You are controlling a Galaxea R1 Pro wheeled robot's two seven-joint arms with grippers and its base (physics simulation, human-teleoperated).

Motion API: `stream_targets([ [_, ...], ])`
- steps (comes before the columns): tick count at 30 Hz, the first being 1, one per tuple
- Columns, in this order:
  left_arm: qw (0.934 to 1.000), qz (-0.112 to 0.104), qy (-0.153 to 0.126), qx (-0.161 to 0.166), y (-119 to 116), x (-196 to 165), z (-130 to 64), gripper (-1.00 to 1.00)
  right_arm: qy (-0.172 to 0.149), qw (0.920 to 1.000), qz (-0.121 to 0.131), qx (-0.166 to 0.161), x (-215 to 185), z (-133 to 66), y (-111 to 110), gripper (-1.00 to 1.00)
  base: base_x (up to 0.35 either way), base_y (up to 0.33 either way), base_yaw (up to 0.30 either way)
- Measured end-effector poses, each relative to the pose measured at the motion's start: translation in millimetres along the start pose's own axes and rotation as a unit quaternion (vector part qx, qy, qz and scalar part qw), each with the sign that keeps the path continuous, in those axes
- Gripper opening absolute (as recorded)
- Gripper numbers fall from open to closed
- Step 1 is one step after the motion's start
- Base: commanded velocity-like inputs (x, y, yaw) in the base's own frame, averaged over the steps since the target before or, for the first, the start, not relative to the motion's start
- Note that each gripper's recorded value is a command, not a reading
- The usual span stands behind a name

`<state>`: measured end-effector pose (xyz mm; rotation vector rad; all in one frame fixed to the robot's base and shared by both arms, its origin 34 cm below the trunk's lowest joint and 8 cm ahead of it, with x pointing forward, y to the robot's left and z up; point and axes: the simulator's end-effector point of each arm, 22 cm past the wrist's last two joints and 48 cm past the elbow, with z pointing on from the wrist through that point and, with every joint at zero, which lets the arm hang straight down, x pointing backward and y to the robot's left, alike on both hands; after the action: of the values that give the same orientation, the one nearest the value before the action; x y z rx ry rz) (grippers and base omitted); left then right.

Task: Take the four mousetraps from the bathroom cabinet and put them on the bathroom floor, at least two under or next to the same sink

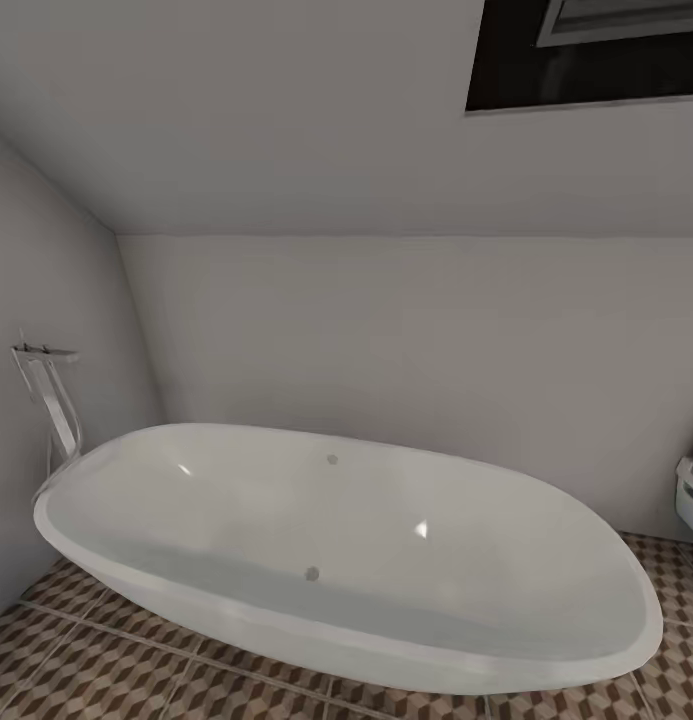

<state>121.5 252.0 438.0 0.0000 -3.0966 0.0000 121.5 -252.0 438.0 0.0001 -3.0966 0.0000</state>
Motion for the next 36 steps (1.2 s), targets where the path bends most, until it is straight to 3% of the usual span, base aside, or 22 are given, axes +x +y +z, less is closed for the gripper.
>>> stream_targets([
  [8, 1.0, 0.0, -0.008, 0.002, -3, -6, 0.0, 1.0, -0.012, 0.9999, -0.003, -0.008, -10, -0.2, 14, 1.0, 0.0, 0.0, 0.0],
  [14, 0.9993, 0.002, -0.036, 0.0, 0, -26, -0.8, 1.0, -0.045, 0.9989, -0.004, -0.013, -34, -1.6, 23, 1.0, 0.0, 0.0, 0.0],
  [30, 0.9971, 0.001, -0.075, -0.014, 21, -63, -4.6, 1.0, -0.134, 0.9909, -0.001, -0.009, -96, -10.8, 18, 1.0, 0.0, 0.0, 0.0],
  [36, 0.9959, 0.001, -0.088, -0.02, 29, -78, -6.9, 1.0, -0.149, 0.9888, -0.002, -0.007, -111, -14.0, 17, 1.0, 0.0, 0.0, 0.0],
])
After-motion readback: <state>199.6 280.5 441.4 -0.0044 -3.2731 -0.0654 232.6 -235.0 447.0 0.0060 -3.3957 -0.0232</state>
